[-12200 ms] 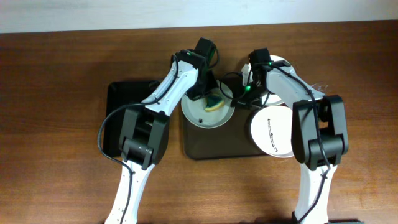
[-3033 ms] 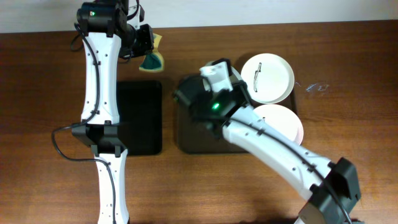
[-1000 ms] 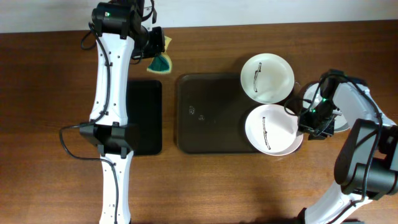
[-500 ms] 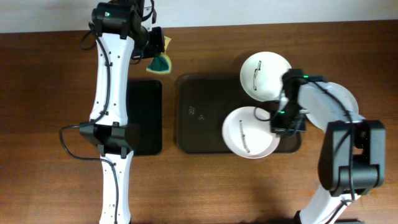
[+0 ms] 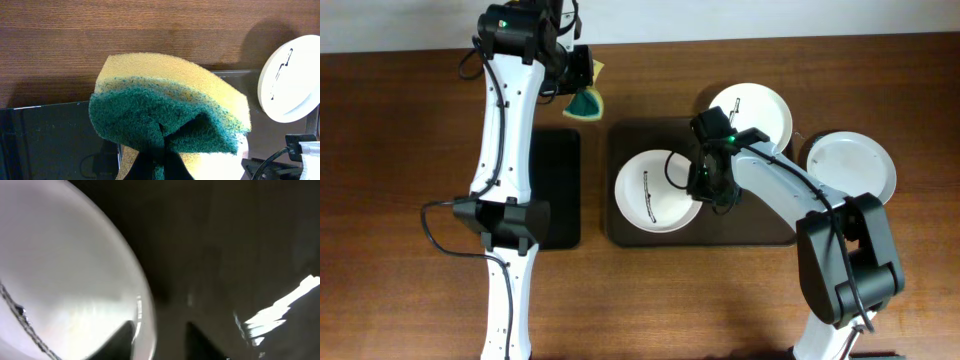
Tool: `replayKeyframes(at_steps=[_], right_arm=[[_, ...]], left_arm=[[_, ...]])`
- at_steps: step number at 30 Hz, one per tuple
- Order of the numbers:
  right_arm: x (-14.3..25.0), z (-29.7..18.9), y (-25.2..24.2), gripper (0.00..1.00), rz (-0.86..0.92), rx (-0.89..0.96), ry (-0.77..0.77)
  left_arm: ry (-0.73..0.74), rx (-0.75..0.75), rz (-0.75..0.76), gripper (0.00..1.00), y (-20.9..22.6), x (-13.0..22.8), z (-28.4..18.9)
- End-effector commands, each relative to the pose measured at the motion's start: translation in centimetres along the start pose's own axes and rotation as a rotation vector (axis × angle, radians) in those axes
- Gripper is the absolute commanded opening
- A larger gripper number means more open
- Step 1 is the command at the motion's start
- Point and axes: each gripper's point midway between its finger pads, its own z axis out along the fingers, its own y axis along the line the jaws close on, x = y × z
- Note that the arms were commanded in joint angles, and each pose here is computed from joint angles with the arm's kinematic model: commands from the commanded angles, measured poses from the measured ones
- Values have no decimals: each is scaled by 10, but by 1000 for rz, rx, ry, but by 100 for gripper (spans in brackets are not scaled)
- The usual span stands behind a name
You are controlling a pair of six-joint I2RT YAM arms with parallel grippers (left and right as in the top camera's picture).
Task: Clean dirty plates on tray and stack at the side
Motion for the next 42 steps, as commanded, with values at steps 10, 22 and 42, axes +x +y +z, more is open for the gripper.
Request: replayKeyframes(at_steps=[10, 22, 42], right_arm=[[-28, 24, 3, 21, -85, -90, -30], [-32, 36, 7, 4, -75, -160, -9], [-35, 36, 6, 4, -71, -162, -16]], left_arm=[[142, -39, 4, 0, -15, 31, 49], [236, -215, -22, 0, 93, 41, 27], [525, -297, -185, 0, 159, 153, 164]])
